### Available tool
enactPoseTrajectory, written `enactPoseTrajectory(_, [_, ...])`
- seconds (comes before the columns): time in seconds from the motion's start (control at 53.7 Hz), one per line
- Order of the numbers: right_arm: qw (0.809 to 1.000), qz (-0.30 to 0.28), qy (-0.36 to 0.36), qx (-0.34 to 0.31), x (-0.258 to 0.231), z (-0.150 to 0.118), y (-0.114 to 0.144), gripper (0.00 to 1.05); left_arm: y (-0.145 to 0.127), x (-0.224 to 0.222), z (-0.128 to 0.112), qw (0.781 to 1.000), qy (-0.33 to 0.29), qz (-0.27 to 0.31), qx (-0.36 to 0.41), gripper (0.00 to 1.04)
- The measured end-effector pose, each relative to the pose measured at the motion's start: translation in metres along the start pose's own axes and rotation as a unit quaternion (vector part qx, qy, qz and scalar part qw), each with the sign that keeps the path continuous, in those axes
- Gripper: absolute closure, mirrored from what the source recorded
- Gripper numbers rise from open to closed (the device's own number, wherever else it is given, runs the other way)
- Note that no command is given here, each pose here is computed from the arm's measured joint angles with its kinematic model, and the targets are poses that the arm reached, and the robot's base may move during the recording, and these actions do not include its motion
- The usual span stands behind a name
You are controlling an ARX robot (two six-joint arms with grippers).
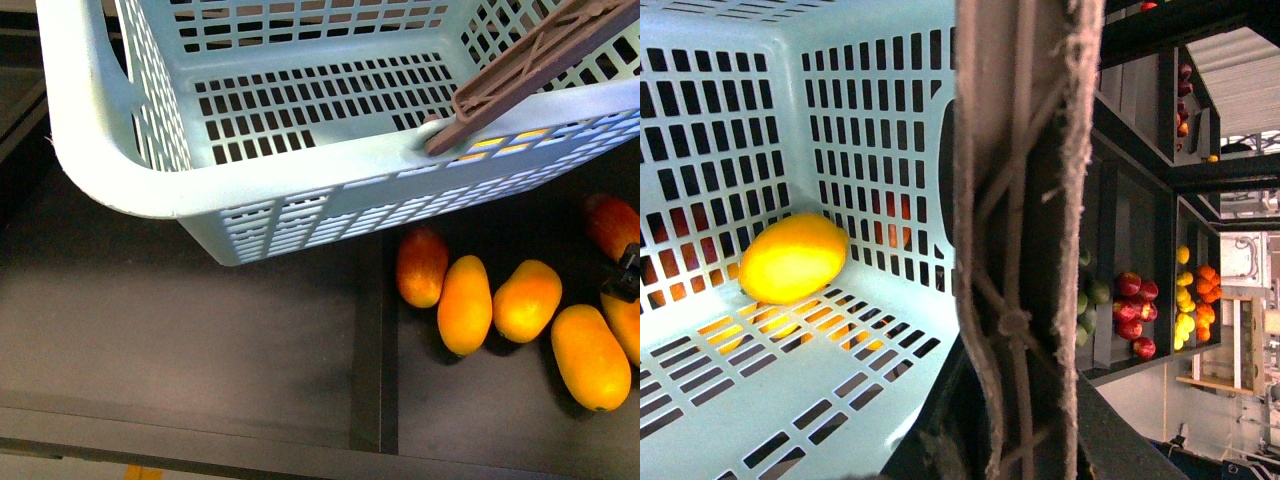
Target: Pick lemon and mango into basket
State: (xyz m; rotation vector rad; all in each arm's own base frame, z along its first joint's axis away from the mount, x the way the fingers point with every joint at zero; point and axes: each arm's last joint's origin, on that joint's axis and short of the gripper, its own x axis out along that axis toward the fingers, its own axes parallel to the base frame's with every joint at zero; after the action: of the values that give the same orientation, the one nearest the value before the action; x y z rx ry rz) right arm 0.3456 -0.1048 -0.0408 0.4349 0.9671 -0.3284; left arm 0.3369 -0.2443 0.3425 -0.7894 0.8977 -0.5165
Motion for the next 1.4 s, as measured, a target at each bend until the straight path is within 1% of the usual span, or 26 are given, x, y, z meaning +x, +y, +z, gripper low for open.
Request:
enactPoseTrajectory(0.13, [1.0,-0.006,-0.005,0.003,0.004,0.002,0.002,0.1,0.0,0.0,0.0,1.0,0.0,0.0,0.0,0.98])
enactPoseTrajectory(0.261, [1.0,-0.011,0.001,0.001,0.006,0.001,0.003,0.28,0.0,0.0,0.0,1.0,0.001,0.0,0.0,0.98])
enactPoseTrajectory(0.317, [1.0,-0.012,-0.001,0.0,0.006,0.001,0.003,0.34,0.0,0.0,0.0,1.0,0.001,-0.001,0.0,0.98])
enactPoseTrajectory(0.41, [1.0,-0.012,-0.002,0.001,0.006,0.0,0.003,0.39,0.0,0.0,0.0,1.0,0.001,-0.001,0.0,0.98])
enactPoseTrajectory(0.503, [1.0,-0.013,0.0,0.002,0.006,-0.002,0.002,0.42,0.0,0.0,0.0,1.0,0.001,-0.001,0.0,0.98])
enactPoseTrajectory(0.801, [1.0,-0.014,0.01,0.013,-0.003,-0.006,-0.008,0.46,0.0,0.0,0.0,1.0,0.0,0.0,0.0,0.98])
enactPoseTrajectory(0.894, [1.0,-0.011,0.009,0.026,-0.02,-0.004,-0.017,0.47,0.0,0.0,0.0,1.0,0.001,-0.001,0.0,0.98])
enactPoseTrajectory(1.024, [0.999,-0.001,-0.012,0.046,-0.048,0.011,-0.029,0.47,0.0,0.0,0.0,1.0,0.001,-0.001,0.0,0.98])
enactPoseTrajectory(1.21, [0.993,0.03,-0.074,0.083,-0.103,0.042,-0.041,0.47,0.0,0.0,0.0,1.0,0.001,0.0,0.0,0.98])
enactPoseTrajectory(1.397, [0.987,0.043,-0.129,0.083,-0.16,0.058,-0.04,0.47,0.0,0.0,0.0,1.0,0.0,0.0,0.0,0.98])
